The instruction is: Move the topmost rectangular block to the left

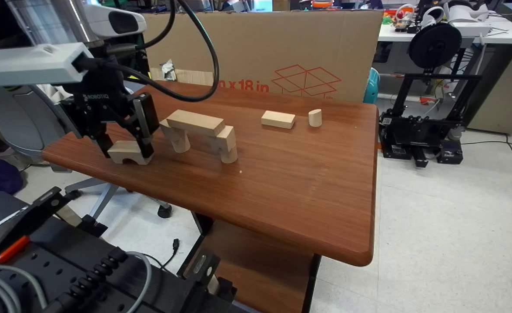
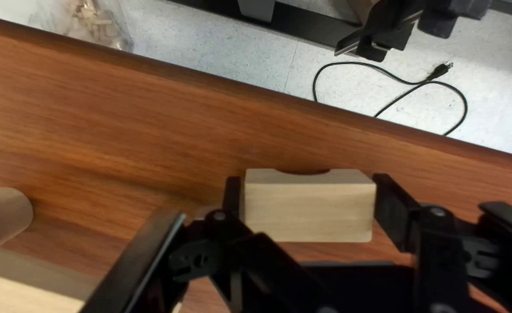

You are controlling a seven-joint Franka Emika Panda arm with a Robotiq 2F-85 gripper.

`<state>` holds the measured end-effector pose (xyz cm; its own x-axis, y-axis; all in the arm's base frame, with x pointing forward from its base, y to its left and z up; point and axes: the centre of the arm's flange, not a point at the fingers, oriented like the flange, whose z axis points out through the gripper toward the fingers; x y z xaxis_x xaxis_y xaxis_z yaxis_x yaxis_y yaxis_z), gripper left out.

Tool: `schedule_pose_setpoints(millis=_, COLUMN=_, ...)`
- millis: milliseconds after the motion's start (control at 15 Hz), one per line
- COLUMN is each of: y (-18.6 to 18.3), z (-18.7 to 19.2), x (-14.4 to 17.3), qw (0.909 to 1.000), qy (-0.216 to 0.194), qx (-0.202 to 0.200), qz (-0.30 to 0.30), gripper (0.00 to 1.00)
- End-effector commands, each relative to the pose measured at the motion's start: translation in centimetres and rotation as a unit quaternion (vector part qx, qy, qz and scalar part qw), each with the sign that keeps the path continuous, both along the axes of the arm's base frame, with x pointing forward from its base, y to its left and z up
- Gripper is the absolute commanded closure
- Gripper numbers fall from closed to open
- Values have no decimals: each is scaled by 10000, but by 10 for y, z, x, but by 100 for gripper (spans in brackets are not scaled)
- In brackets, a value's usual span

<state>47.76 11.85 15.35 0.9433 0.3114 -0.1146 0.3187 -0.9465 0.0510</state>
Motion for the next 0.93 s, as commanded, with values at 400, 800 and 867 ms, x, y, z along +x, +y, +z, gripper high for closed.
schedule_pose_setpoints(millis=400, y=-3, z=81, x=-25, qw=9959, qy=-837, qx=330, qz=-88, gripper=0)
schedule_pose_setpoints(millis=800, y=-14, z=123, x=-19, qw=9929, qy=-971, qx=417, qz=-550, gripper=0)
schedule_pose_setpoints(millis=867, y=-18, z=136, x=-23, qw=9922, qy=-1019, qx=414, qz=-594, gripper=0)
